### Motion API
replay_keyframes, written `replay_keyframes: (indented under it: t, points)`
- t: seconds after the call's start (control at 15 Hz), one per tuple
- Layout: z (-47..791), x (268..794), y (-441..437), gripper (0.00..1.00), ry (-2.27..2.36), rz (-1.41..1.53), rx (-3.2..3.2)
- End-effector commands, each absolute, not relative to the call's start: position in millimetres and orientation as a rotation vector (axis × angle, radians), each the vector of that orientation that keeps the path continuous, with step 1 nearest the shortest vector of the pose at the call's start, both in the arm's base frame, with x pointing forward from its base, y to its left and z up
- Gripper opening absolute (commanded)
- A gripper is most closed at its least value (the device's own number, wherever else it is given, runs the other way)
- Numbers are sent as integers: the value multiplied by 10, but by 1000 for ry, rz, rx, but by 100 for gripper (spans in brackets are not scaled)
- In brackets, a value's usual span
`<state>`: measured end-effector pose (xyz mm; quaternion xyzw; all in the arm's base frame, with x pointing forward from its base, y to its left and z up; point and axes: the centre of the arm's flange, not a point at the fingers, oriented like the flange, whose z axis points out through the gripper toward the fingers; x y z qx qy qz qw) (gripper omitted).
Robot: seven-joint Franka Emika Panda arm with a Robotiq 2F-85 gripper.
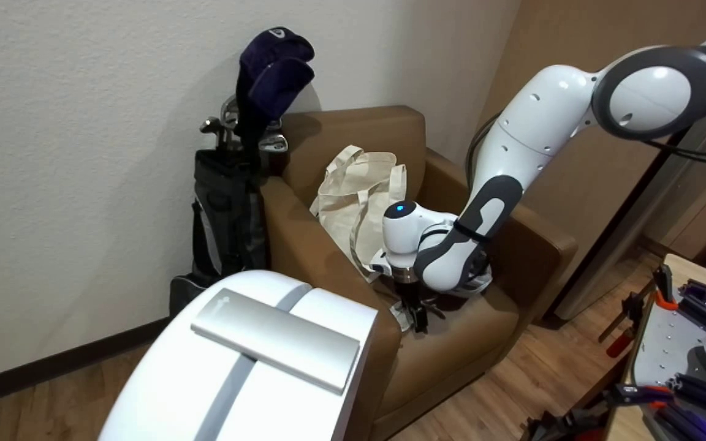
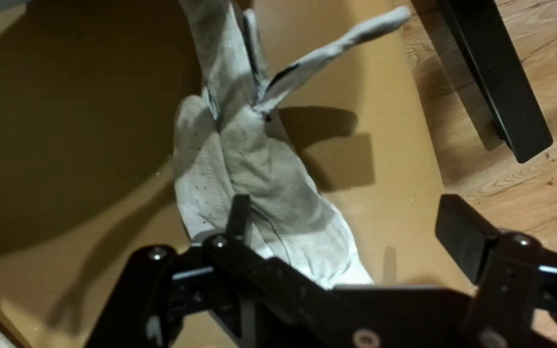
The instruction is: Move the white object to the arm of the couch
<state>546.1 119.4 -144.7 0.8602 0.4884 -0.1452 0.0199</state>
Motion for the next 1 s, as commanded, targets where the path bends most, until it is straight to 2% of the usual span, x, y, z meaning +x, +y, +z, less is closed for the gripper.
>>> replay_keyframes:
  t: [0.0, 0.6, 0.8, 0.93]
  points:
    - [-1532, 5583, 1135, 67, 1630, -447, 2582]
    - [-1522, 5598, 1104, 8, 1665, -439, 2546]
    - [-1396, 5609, 1105, 2, 1649, -419, 2592]
    - [-1234, 5624, 1125, 2, 1643, -391, 2614]
